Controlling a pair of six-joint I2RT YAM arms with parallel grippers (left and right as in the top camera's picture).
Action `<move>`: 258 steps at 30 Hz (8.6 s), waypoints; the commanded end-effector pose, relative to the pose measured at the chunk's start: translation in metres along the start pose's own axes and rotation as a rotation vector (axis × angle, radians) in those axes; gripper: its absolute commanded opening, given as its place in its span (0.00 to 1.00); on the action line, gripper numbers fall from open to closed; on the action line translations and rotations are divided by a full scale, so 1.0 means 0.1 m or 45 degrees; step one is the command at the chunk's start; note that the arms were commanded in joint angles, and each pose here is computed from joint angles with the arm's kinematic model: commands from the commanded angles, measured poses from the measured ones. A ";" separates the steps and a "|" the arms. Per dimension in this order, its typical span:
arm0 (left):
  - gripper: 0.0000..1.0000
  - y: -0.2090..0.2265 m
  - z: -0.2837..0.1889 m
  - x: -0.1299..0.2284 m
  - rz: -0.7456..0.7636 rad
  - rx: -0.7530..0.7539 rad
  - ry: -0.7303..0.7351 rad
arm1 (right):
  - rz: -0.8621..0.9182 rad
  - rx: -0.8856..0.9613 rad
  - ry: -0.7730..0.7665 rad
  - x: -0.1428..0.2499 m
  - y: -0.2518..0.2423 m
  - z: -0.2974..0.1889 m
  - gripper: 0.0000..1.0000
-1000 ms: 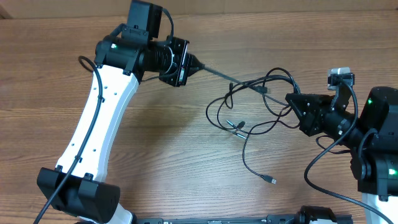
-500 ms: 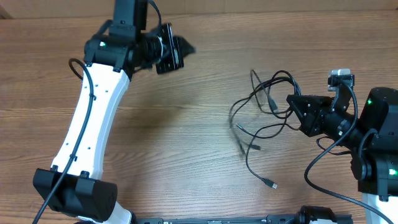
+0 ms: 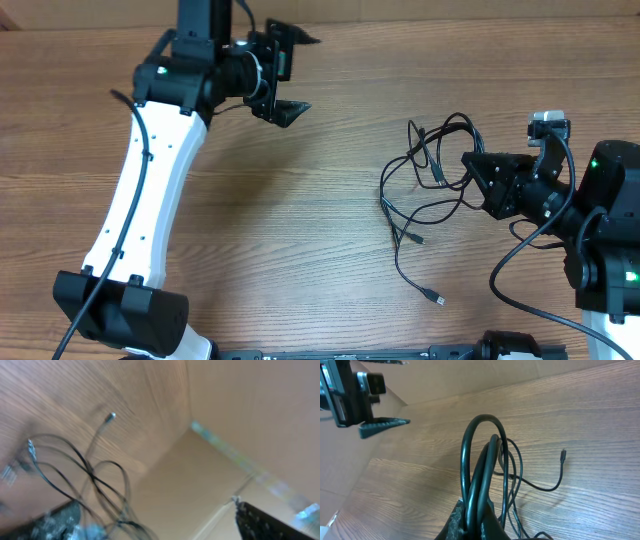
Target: Untangle cables
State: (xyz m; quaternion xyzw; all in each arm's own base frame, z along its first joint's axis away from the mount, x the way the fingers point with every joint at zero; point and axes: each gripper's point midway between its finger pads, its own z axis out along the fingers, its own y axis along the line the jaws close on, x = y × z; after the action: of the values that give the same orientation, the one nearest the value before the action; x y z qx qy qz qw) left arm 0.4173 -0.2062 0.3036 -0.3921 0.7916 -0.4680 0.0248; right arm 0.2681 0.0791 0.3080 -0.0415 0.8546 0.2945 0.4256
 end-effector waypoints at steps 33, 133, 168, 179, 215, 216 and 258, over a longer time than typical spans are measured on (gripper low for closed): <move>0.90 0.44 0.11 0.96 2.811 0.309 0.489 | 0.036 -0.790 0.054 -0.07 1.04 -0.36 0.04; 1.00 0.16 -0.44 0.09 1.710 0.248 0.255 | 0.062 -0.815 0.072 -0.17 0.94 -0.20 0.04; 1.00 0.67 -0.08 1.64 3.092 0.785 0.727 | -0.011 -0.786 0.201 0.27 0.81 -0.11 0.04; 0.94 0.74 -0.01 1.84 3.308 0.897 0.756 | -0.130 -0.776 0.287 0.60 0.75 -0.14 0.04; 0.41 0.77 0.06 2.27 3.384 1.086 0.802 | -0.151 -0.794 0.281 0.61 0.77 -0.15 0.04; 0.42 0.77 0.06 2.27 3.384 1.085 0.803 | -0.139 -0.793 0.284 0.61 0.77 -0.15 0.04; 0.29 0.67 0.04 2.07 3.267 0.985 0.756 | -0.075 -0.784 0.299 0.60 0.77 -0.15 0.04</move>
State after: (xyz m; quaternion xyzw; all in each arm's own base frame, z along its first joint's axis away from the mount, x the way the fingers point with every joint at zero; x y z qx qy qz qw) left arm 0.2450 -0.3219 0.3014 0.7539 0.4213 -0.3574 0.3555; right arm 0.1955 0.1450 0.3013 -0.2255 0.7737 0.5136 0.2946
